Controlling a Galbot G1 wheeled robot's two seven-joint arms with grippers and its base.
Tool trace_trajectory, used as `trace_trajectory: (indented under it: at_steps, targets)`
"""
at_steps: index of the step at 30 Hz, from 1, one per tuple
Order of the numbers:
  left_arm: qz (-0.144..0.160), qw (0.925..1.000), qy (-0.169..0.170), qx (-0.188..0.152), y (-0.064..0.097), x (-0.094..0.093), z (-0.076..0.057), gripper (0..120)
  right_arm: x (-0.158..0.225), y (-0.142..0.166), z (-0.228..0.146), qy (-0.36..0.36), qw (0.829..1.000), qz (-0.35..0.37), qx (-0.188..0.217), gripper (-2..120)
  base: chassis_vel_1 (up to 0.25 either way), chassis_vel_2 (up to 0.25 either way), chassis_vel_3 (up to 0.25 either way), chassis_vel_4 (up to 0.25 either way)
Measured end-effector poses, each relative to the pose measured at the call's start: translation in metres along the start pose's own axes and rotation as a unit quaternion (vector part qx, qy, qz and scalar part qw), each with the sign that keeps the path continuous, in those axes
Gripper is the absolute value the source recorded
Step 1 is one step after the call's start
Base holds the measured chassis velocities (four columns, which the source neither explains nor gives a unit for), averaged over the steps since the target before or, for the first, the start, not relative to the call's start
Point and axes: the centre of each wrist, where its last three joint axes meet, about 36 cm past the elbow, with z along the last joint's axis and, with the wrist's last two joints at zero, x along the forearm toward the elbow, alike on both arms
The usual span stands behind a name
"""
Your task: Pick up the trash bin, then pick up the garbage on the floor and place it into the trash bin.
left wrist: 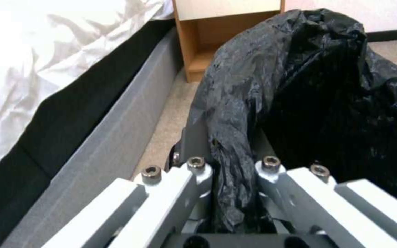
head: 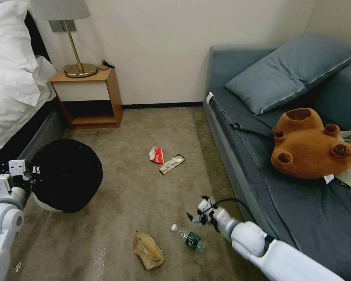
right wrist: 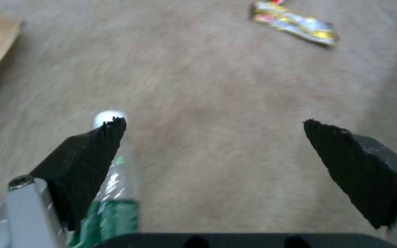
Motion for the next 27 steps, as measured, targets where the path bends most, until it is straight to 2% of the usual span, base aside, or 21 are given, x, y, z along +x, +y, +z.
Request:
trace_trajectory:
  at_steps: [9,21,27]
  targets:
    - [0.001,1.0000,0.005,-0.002,-0.001,0.001,0.004,5,-0.012,0.013,0.013,0.035,0.998,-0.041,0.020,100,0.000,0.000,0.000,0.000]
    - [0.002,1.0000,0.009,-0.001,-0.006,0.003,0.013,5,-0.038,0.014,0.037,0.062,0.996,-0.050,0.032,100,0.000,0.000,0.000,0.000]
    - [0.005,1.0000,0.004,-0.001,-0.009,0.006,0.011,5,-0.047,0.025,0.052,0.070,0.996,-0.053,0.033,100,0.000,0.000,0.000,0.000]
